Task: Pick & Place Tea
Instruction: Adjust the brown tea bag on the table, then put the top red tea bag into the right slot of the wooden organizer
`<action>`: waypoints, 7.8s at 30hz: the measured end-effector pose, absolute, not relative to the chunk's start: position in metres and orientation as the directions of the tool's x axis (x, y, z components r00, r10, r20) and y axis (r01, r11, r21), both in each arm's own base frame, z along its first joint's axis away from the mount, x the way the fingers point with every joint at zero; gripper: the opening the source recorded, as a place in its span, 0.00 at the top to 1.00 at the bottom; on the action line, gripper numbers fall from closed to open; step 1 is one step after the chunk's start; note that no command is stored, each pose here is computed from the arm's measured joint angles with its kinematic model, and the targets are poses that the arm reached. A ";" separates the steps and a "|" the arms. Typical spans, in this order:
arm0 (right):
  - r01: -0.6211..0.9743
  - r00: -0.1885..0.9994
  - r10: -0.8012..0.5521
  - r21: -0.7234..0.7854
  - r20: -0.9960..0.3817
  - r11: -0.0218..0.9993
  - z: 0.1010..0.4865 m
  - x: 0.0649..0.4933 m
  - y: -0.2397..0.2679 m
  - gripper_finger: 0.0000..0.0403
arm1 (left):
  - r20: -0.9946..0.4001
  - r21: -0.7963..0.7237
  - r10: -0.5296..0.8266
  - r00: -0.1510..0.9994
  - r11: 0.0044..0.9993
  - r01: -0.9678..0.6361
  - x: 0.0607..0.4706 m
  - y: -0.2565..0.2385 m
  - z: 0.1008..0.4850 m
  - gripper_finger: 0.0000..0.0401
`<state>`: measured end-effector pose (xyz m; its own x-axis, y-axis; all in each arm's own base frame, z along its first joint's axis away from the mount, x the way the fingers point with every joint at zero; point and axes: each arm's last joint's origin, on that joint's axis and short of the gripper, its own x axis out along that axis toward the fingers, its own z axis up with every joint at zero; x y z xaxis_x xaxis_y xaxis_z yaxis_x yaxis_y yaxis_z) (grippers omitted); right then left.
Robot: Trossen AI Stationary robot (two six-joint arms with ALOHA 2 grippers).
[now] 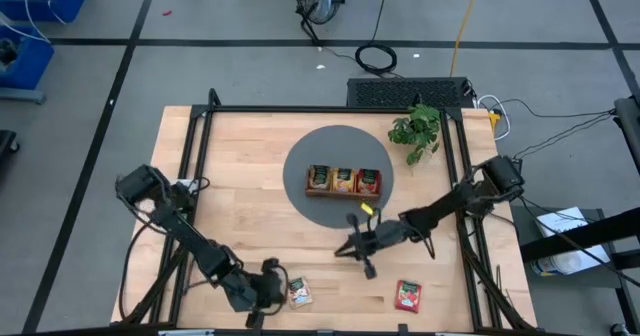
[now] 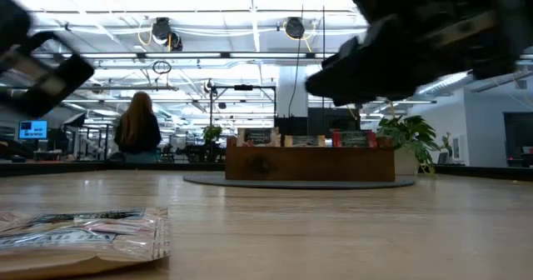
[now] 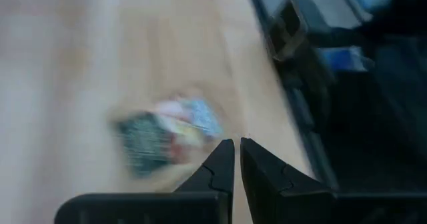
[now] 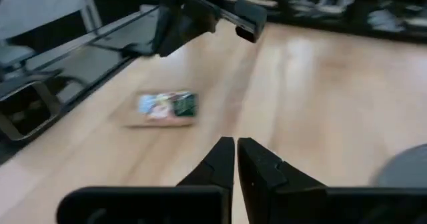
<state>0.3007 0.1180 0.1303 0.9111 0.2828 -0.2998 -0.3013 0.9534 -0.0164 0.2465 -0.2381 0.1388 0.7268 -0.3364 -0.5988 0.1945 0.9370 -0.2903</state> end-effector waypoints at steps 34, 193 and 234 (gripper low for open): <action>-0.379 0.848 0.349 0.003 -0.399 0.925 0.123 0.285 0.143 0.99 | -0.751 -0.293 -0.327 0.573 0.944 0.154 0.296 -0.249 0.115 0.92; 0.104 0.872 -0.046 0.093 -0.487 0.990 0.171 0.222 0.165 0.65 | -0.453 0.173 0.076 0.888 0.985 0.003 0.417 -0.182 0.186 0.98; 0.209 0.563 -0.099 0.026 -0.821 0.978 0.221 0.261 0.100 1.00 | -0.523 0.126 -0.094 0.847 0.974 0.186 0.287 -0.226 0.131 0.95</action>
